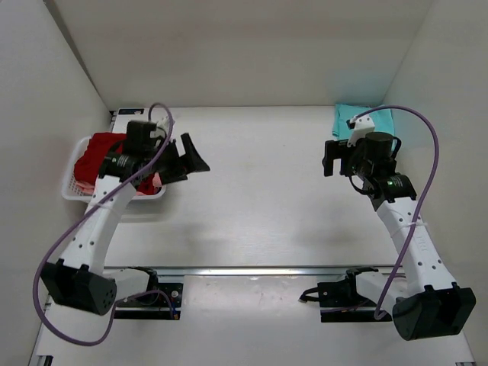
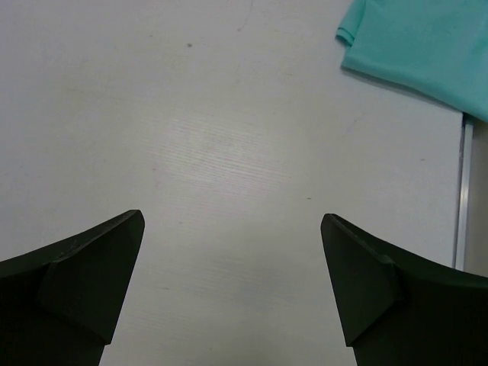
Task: Fold and stack the t-shirts
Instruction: Grab crumpled tshirt from bin with the left arm
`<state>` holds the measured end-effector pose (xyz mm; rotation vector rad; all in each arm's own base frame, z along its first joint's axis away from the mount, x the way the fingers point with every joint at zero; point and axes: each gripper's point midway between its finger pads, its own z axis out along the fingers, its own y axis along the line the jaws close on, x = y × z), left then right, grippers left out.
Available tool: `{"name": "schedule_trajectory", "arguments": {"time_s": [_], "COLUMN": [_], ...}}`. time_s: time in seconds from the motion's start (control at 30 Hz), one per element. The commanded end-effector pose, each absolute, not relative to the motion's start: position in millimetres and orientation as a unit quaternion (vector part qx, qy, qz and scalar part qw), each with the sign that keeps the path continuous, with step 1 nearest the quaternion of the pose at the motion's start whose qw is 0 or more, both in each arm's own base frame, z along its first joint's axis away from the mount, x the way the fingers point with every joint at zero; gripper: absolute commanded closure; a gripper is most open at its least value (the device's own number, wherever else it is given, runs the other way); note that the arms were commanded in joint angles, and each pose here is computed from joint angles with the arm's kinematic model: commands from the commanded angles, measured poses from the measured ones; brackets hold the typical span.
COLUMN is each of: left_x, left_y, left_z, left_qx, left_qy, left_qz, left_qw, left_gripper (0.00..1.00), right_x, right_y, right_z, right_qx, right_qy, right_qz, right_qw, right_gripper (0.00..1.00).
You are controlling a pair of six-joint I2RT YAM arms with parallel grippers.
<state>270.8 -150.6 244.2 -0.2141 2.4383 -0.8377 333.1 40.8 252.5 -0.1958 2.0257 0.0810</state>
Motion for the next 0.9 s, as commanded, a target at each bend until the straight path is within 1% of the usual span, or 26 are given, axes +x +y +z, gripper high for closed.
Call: {"name": "schedule_trajectory", "arguments": {"time_s": [0.0,0.07,0.1,0.17,0.23,0.3,0.33,0.37,0.4,0.47,0.5,0.53,0.57,0.6,0.63,0.7,0.87], "left_x": [297.7,317.9,320.7,336.1,347.8,362.4,368.5,371.9,378.8,385.6,391.6,397.0,403.7,405.3,411.7,417.4,436.2], "left_y": [-145.9,-139.8,-140.9,-128.2,-107.0,-81.9,-76.7,-61.8,-47.9,-8.4,-4.1,16.6,27.4,25.8,29.3,38.3,39.3], "left_z": [277.6,317.9,328.5,361.6,370.0,365.8,359.1,356.8,345.6,321.5,303.8,285.5,271.7,258.5,244.1,220.9,186.2], "left_qx": [-0.011,0.012,0.032,0.022,0.003,-0.031,-0.039,-0.062,-0.096,-0.169,-0.197,-0.239,-0.272,-0.280,-0.295,-0.328,-0.342], "left_qy": [0.903,0.881,0.874,0.846,0.832,0.829,0.835,0.838,0.845,0.850,0.857,0.858,0.857,0.863,0.866,0.868,0.883], "left_qz": [-0.275,-0.248,-0.232,-0.174,-0.150,-0.133,-0.121,-0.079,-0.038,0.013,0.000,0.000,-0.023,-0.046,-0.058,-0.059,-0.041], "left_qw": [0.329,0.403,0.427,0.503,0.534,0.542,0.535,0.536,0.524,0.499,0.477,0.456,0.438,0.417,0.400,0.369,0.320], "left_gripper": [0.02,0.02,0.01,0.01,0.01,0.02,0.10,0.68,1.00,1.00,0.96,0.66,0.54,0.45,0.41,0.39,0.38], "right_x": [329.7,327.9,329.4,330.0,334.1,336.5,338.5,339.3,339.2,342.6,343.6,344.4,346.0,346.7,348.3,350.9,352.3], "right_y": [49.6,48.3,45.2,38.9,36.7,37.3,37.1,39.0,40.5,41.0,42.4,41.1,39.7,43.2,44.9,41.4,36.9], "right_z": [253.3,248.9,247.4,245.5,245.9,244.0,243.8,241.4,239.1,241.5,236.5,237.8,238.8,234.3,238.6,236.5,233.7], "right_qx": [-0.080,-0.078,-0.074,-0.067,-0.065,-0.070,-0.070,-0.073,-0.073,-0.068,-0.068,-0.061,-0.057,-0.062,-0.052,-0.042,-0.041], "right_qy": [0.851,0.849,0.850,0.852,0.851,0.852,0.852,0.854,0.856,0.853,0.856,0.855,0.854,0.855,0.853,0.854,0.857], "right_qz": [0.059,0.063,0.061,0.053,0.047,0.048,0.048,0.051,0.056,0.061,0.069,0.074,0.076,0.084,0.096,0.097,0.092], "right_qw": [0.516,0.518,0.518,0.516,0.519,0.516,0.516,0.513,0.509,0.514,0.509,0.509,0.511,0.508,0.511,0.509,0.505], "right_gripper": [0.01,0.00,0.00,0.00,0.00,0.01,0.00,0.01,0.01,0.01,0.00,0.01,0.00,0.01,0.00,0.00,0.01]}}
